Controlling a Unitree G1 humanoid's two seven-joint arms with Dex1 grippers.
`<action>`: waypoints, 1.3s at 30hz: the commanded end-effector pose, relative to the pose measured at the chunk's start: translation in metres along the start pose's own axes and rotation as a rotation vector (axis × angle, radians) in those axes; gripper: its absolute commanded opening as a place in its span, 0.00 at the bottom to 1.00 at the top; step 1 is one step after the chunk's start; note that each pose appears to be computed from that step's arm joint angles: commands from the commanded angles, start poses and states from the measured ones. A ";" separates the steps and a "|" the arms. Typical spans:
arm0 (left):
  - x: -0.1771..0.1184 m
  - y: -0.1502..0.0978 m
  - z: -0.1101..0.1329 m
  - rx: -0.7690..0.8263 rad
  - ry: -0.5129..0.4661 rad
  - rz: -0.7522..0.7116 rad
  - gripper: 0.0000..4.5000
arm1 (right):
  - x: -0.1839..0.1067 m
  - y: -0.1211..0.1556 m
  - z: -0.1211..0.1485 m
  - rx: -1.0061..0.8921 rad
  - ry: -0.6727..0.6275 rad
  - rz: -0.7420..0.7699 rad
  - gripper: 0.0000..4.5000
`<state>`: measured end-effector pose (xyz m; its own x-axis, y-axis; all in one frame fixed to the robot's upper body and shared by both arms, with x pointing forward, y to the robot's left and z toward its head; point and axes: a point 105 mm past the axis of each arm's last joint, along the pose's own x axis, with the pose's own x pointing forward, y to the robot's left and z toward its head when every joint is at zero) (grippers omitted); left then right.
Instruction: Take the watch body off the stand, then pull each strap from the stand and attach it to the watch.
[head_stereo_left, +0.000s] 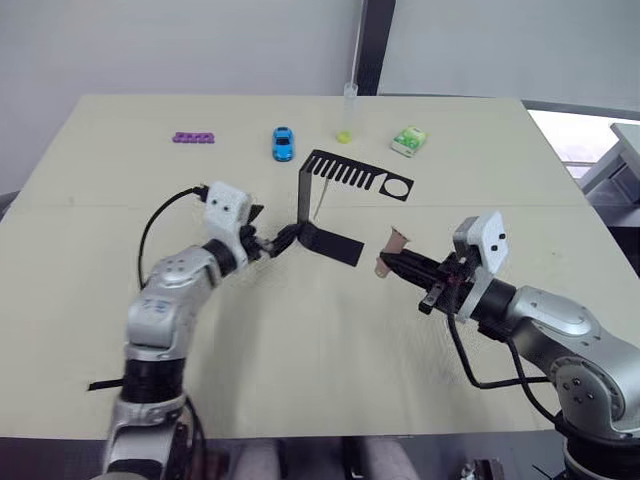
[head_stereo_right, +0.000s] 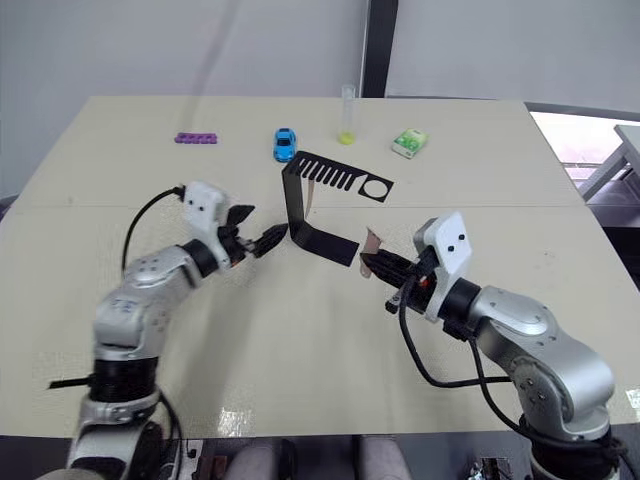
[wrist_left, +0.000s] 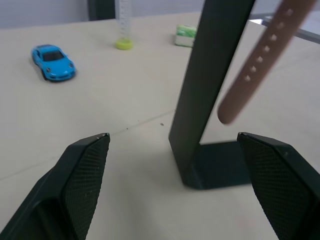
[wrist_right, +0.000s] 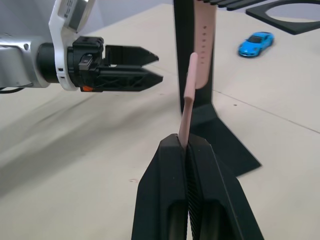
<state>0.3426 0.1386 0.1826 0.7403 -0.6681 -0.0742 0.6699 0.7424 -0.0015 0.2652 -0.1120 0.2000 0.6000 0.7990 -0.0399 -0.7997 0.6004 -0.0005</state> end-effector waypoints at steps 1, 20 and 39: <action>-0.017 -0.035 0.022 -0.026 -0.048 -0.299 0.99 | -0.005 0.014 0.010 0.050 -0.029 0.147 0.00; 0.003 -0.108 0.049 -0.243 -0.140 -0.841 0.48 | 0.007 0.032 0.027 0.160 -0.001 0.423 0.00; 0.012 -0.121 0.053 -0.249 -0.146 -0.886 0.20 | 0.011 0.031 0.029 0.154 -0.008 0.418 0.00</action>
<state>0.2771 0.0370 0.2256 -0.0034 -0.9856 0.1689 0.9680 -0.0456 -0.2469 0.2503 -0.0850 0.2196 0.2455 0.9691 -0.0249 -0.9507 0.2457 0.1890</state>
